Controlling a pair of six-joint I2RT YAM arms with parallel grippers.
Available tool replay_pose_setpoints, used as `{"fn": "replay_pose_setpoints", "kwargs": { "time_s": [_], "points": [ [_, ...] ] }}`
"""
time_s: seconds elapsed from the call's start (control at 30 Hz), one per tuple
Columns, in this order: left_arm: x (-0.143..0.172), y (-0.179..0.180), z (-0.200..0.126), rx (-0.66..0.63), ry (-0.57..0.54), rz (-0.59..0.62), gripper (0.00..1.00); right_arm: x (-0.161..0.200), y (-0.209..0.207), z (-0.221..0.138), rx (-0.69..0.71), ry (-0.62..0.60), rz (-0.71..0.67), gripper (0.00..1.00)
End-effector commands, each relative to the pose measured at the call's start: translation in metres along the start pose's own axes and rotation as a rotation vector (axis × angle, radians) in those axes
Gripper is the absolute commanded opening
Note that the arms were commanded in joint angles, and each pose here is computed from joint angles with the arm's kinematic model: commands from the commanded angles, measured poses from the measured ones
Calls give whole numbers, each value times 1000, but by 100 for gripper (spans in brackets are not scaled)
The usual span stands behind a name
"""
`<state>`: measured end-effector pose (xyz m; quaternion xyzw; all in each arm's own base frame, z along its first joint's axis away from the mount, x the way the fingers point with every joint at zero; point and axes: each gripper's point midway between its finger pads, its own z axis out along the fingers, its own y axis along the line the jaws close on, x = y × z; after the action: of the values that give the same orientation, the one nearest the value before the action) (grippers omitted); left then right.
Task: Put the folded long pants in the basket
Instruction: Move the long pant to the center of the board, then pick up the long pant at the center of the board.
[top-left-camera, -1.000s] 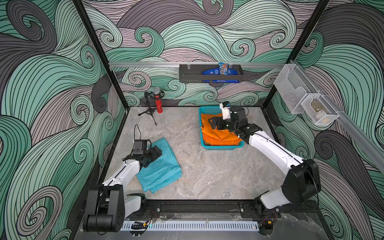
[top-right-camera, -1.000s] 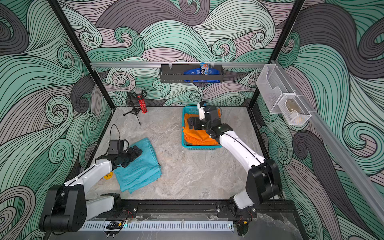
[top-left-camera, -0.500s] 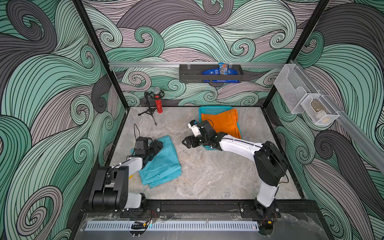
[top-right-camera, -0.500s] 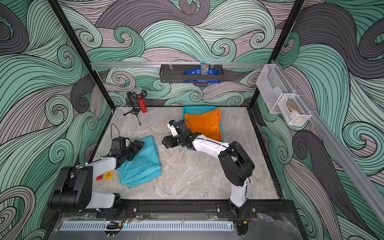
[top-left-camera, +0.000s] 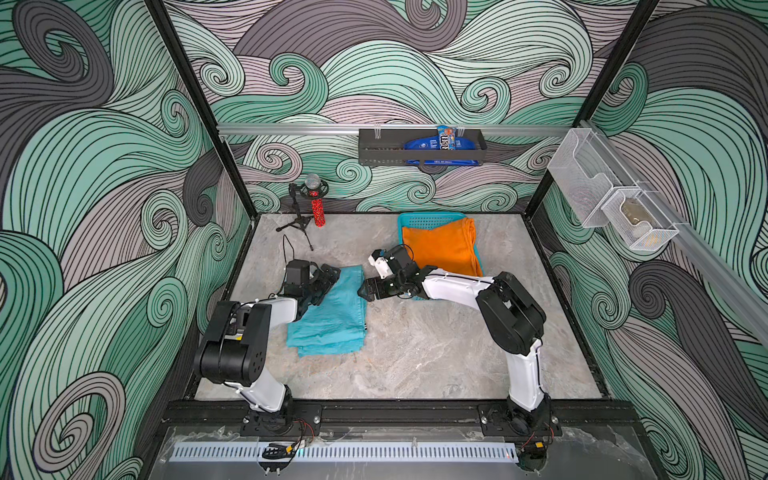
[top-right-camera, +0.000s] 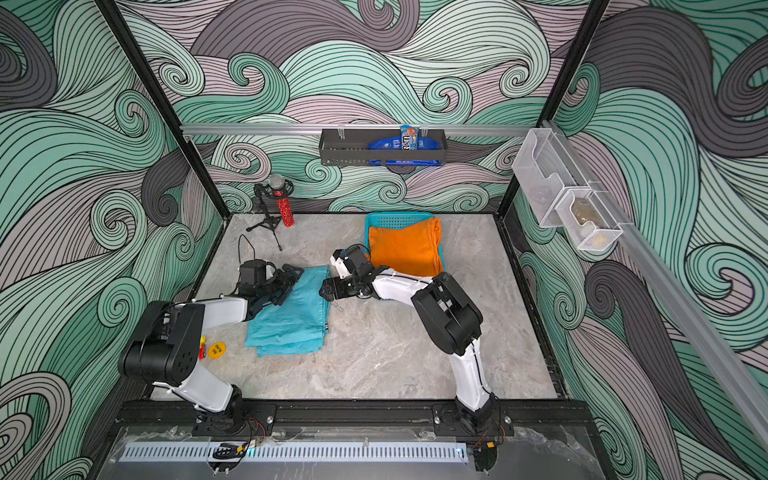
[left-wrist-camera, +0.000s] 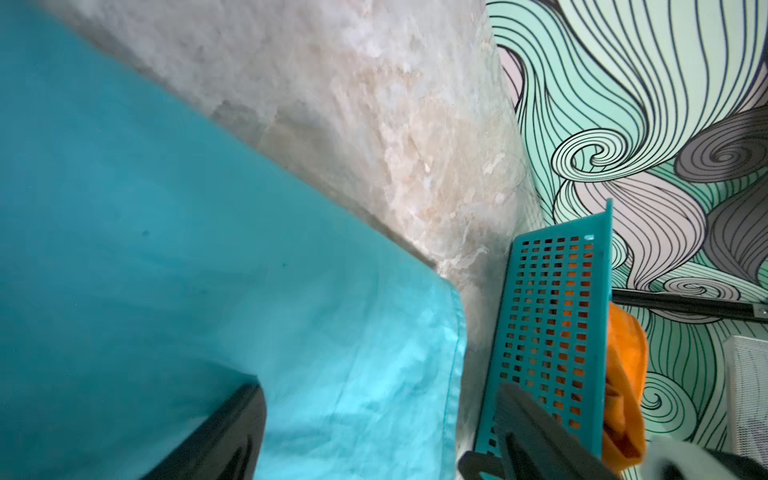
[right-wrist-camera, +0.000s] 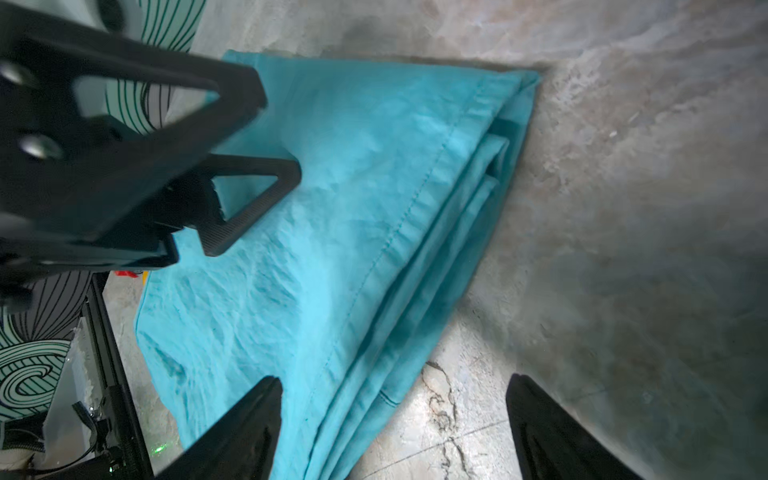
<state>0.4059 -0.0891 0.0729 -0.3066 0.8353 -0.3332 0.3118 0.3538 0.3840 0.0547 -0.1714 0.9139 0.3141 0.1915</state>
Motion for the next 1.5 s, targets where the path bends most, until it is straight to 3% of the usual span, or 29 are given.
{"fn": "replay_pose_setpoints", "kwargs": {
  "time_s": [0.0, 0.1, 0.27, 0.47, 0.53, 0.7, 0.77, 0.97, 1.1, 1.47],
  "points": [
    [-27, -29, -12, -2, -46, 94, 90, 7, -1, 2, 31, 1, 76, 96],
    [-48, -33, -31, -39, -115, 134, 93, 16, 3, 11, 46, 14, 95, 97],
    [-78, -30, -69, -12, -213, 96, 93, 25, 9, 33, 34, 43, 147, 97],
    [-85, -14, -88, 7, -200, 45, 94, 20, 19, 56, -11, 43, 187, 89],
    [-83, -11, -91, 7, -202, 42, 94, 16, 26, 61, -35, 40, 193, 78],
    [-75, -1, -92, 2, -183, 38, 94, 1, 20, 61, -19, -5, 205, 16],
    [-72, 4, -91, -4, -177, 42, 95, -12, 12, 56, -13, -32, 204, 0],
    [-59, 14, -81, -1, -121, 88, 96, -56, -42, 19, 73, -132, 192, 0],
    [-53, 24, -72, -26, -85, 143, 96, -63, -68, 8, 141, -133, 147, 0],
    [-28, 58, -20, -48, 133, 115, 89, -59, -75, 17, 128, -93, 93, 0]
  ]
}}
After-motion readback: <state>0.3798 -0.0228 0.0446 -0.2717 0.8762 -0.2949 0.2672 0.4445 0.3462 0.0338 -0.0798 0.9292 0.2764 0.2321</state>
